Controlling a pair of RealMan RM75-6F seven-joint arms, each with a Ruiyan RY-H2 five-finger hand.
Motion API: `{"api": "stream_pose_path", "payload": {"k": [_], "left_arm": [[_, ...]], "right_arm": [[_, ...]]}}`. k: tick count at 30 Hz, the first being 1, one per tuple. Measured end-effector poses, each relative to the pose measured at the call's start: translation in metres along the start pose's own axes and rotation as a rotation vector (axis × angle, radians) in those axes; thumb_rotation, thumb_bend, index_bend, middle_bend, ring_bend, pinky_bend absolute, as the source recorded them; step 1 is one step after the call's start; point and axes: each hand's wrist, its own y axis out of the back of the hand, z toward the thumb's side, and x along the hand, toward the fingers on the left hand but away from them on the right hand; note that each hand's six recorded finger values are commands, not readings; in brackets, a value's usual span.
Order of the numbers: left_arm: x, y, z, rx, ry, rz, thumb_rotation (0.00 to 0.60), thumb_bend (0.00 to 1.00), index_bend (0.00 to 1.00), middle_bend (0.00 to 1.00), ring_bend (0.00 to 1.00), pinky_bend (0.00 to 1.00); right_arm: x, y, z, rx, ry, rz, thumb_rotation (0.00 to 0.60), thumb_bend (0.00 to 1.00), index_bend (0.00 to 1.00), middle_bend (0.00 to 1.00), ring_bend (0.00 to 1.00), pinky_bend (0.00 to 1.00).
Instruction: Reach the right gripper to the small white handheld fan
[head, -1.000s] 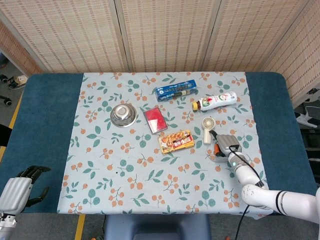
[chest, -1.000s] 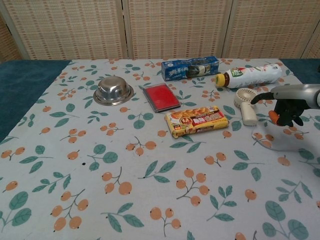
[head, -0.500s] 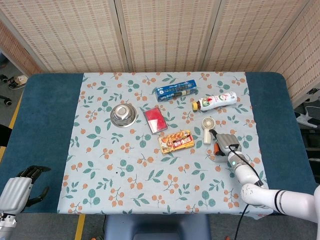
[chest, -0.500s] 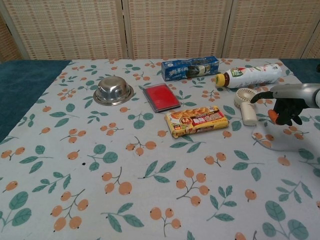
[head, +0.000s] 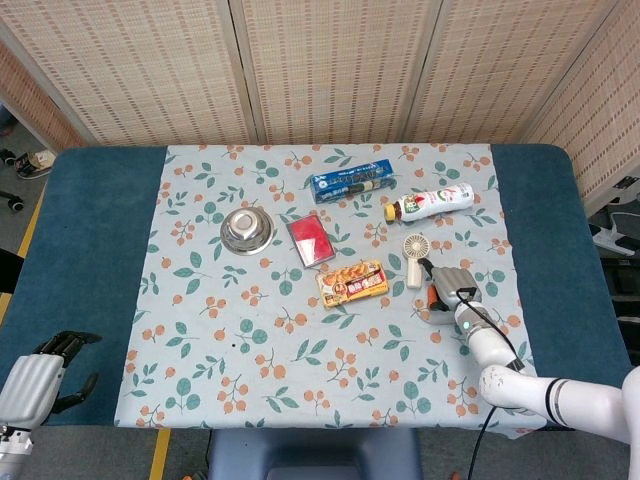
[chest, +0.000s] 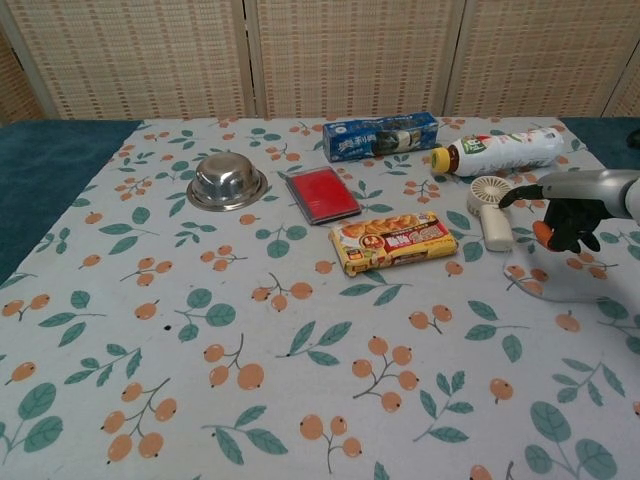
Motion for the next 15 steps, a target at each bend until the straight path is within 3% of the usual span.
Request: {"api": "stream_pose_path", "payload": {"k": [15], "left_arm": [[0.0,0.0002,-0.0003,0.0,0.002,0.001,0.6,0.36,0.29,0.3,0.22,0.38]], "right_arm": [[0.0015,0.0006,0.0032,0.0,0.007,-0.005,0.6,0.71,0.07,0.81,0.65,0.67]]}}
